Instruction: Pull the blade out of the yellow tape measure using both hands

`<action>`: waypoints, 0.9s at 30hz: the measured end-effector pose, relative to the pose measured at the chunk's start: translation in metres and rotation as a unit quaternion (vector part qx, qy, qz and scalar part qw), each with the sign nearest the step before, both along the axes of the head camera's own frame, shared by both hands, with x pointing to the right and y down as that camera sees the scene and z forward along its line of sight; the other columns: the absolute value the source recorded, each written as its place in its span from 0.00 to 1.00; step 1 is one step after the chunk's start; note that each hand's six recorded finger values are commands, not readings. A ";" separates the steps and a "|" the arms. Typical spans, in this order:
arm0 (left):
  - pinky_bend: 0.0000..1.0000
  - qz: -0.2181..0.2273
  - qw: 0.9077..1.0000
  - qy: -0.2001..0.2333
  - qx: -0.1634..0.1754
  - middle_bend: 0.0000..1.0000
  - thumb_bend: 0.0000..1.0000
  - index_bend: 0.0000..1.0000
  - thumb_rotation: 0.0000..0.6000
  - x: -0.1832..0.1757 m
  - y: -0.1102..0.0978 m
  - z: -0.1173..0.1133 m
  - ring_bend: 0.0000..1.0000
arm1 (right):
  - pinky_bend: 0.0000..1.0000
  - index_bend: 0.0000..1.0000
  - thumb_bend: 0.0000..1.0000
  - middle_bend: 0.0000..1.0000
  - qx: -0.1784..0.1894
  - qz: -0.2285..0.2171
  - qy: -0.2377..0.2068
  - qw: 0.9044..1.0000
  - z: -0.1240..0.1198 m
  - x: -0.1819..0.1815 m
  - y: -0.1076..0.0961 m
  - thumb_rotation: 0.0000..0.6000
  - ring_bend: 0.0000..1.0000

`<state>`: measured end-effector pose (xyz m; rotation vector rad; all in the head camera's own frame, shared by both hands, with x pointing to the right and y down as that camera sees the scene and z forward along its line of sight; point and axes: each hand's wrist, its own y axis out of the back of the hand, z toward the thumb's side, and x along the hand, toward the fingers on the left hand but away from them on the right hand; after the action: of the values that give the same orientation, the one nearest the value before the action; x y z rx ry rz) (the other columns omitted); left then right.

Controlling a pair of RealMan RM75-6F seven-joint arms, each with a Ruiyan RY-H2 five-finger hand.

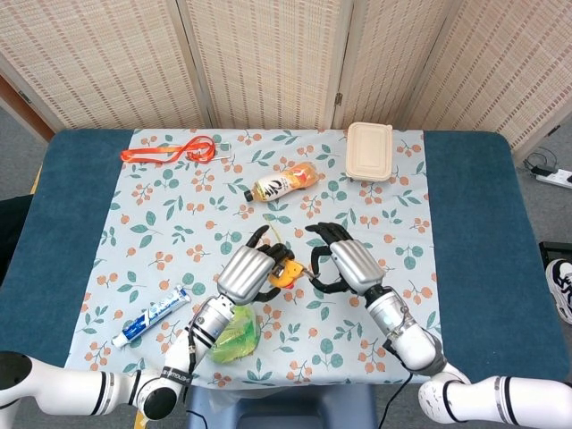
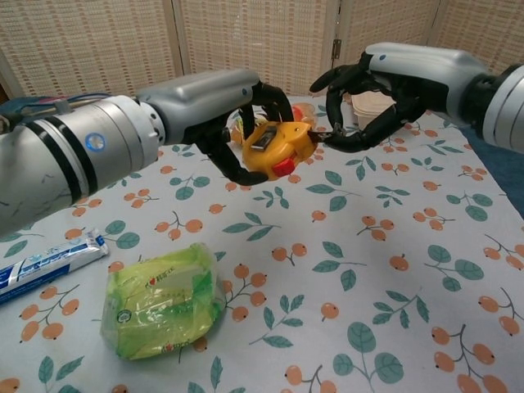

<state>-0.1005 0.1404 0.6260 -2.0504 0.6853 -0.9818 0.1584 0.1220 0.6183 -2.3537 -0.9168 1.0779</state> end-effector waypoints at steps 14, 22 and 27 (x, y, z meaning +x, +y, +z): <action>0.07 -0.008 1.000 -0.017 0.012 0.56 0.39 0.58 1.00 -0.023 -0.005 0.012 0.47 | 0.00 0.69 0.61 0.17 0.003 0.010 0.003 1.000 -0.006 0.012 -0.003 1.00 0.08; 0.07 -0.011 0.999 -0.030 0.018 0.56 0.39 0.58 1.00 -0.056 -0.013 0.030 0.47 | 0.00 0.69 0.61 0.18 0.003 0.031 -0.001 1.000 -0.024 0.044 -0.008 1.00 0.09; 0.07 -0.019 0.999 -0.042 0.016 0.56 0.39 0.58 1.00 -0.079 -0.021 0.040 0.47 | 0.00 0.69 0.61 0.18 0.005 0.042 -0.003 0.999 -0.040 0.070 -0.010 1.00 0.09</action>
<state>-0.1793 0.1190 0.6665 -1.9618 0.6942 -1.0664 0.2286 0.1117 0.5786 -2.3289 -1.0294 1.0958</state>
